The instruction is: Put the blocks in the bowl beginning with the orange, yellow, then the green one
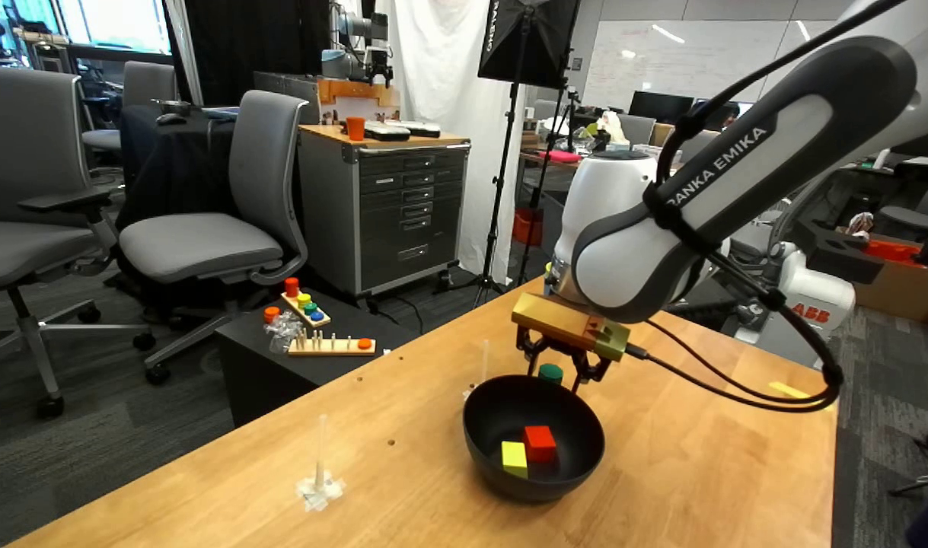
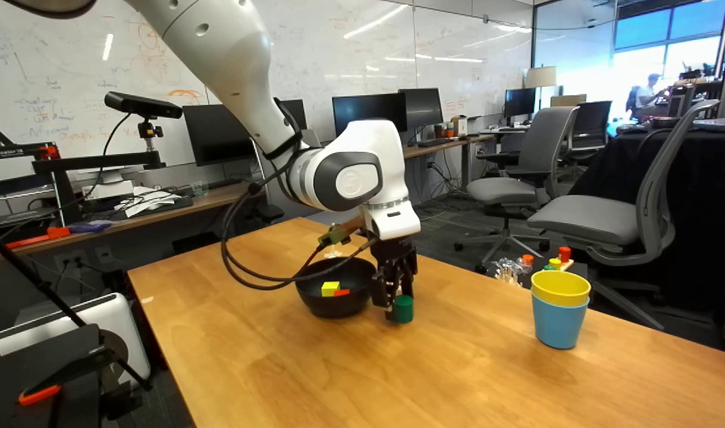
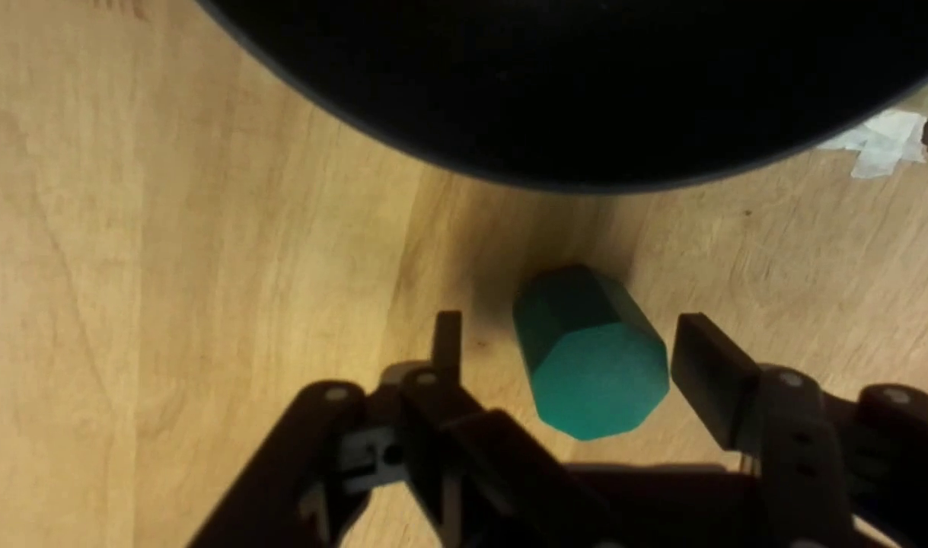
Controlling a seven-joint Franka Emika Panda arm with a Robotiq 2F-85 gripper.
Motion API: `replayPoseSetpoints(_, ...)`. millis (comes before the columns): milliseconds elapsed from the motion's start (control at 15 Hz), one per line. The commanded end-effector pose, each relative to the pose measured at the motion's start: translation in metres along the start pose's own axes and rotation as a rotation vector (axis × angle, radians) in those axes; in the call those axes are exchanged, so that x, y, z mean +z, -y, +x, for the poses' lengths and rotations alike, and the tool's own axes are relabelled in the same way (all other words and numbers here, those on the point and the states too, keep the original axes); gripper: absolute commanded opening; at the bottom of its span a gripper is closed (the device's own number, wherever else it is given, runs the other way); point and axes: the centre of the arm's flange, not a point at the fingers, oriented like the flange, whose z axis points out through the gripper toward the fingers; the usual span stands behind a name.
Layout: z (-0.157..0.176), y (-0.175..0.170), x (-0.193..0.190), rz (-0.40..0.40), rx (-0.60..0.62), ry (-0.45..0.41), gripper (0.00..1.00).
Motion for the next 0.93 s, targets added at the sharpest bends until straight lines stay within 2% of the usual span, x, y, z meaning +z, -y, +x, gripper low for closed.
replayPoseSetpoints(0, 0.005, 0.009, 0.0, 0.002, -0.014, -0.003, 0.42)
replayPoseSetpoints(200, 0.005, 0.008, 0.001, 0.001, -0.018, -0.009, 0.2)
replayPoseSetpoints(533, 0.004, 0.004, -0.006, -0.008, -0.03, -0.007, 0.18)
replayPoseSetpoints(867, 0.006, -0.01, -0.041, 0.005, -0.045, -0.023, 0.18)
